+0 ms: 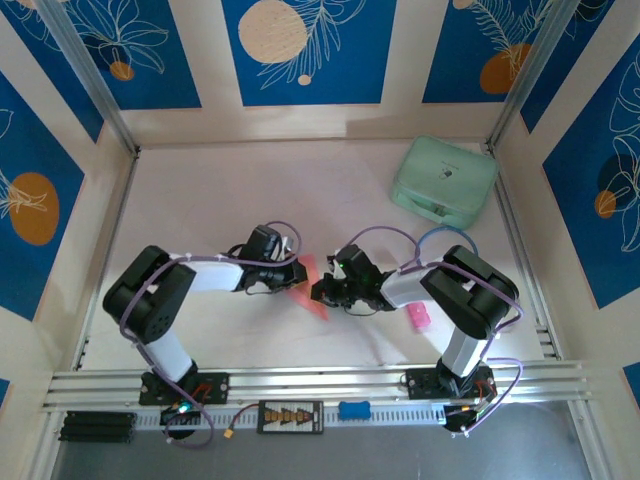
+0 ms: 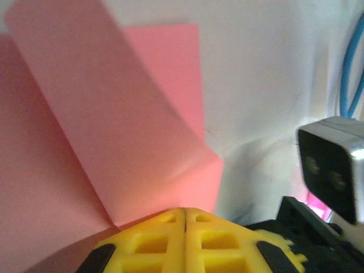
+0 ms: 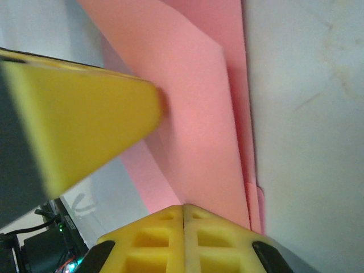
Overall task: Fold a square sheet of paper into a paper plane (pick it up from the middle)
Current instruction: Fourth fold the wing at the center of the table.
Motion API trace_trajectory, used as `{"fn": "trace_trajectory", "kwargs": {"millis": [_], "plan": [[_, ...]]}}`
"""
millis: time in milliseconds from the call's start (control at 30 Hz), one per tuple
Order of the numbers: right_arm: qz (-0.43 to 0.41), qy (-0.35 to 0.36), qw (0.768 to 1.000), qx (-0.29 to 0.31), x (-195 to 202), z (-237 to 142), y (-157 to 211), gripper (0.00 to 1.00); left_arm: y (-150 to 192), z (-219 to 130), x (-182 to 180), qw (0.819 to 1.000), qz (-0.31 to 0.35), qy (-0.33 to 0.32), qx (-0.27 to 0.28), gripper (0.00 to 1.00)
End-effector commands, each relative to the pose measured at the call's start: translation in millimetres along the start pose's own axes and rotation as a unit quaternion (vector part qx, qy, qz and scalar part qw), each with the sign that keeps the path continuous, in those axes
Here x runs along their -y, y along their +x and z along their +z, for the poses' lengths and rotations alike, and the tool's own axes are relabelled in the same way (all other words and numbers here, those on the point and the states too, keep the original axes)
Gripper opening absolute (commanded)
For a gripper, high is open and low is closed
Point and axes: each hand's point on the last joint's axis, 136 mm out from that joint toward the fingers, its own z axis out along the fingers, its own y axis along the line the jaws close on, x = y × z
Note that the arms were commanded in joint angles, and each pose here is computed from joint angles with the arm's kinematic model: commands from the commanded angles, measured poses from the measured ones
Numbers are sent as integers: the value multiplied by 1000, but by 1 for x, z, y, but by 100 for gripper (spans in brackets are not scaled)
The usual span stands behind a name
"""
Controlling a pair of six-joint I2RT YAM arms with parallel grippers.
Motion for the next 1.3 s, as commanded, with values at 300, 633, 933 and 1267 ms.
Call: {"fn": "trace_trajectory", "kwargs": {"millis": [300, 633, 933, 1267], "plan": [[54, 57, 996, -36, 43, 0, 25, 1, 24, 2, 5, 998, 45, -7, -32, 0], [66, 54, 996, -39, 49, 0, 30, 1, 31, 19, -20, 997, 29, -40, -53, 0], [32, 21, 999, -29, 20, -8, 17, 2, 30, 15, -46, 992, 30, -113, -52, 0], [47, 71, 995, -43, 42, -4, 20, 1, 31, 16, -42, 992, 33, -105, -58, 0]]}}
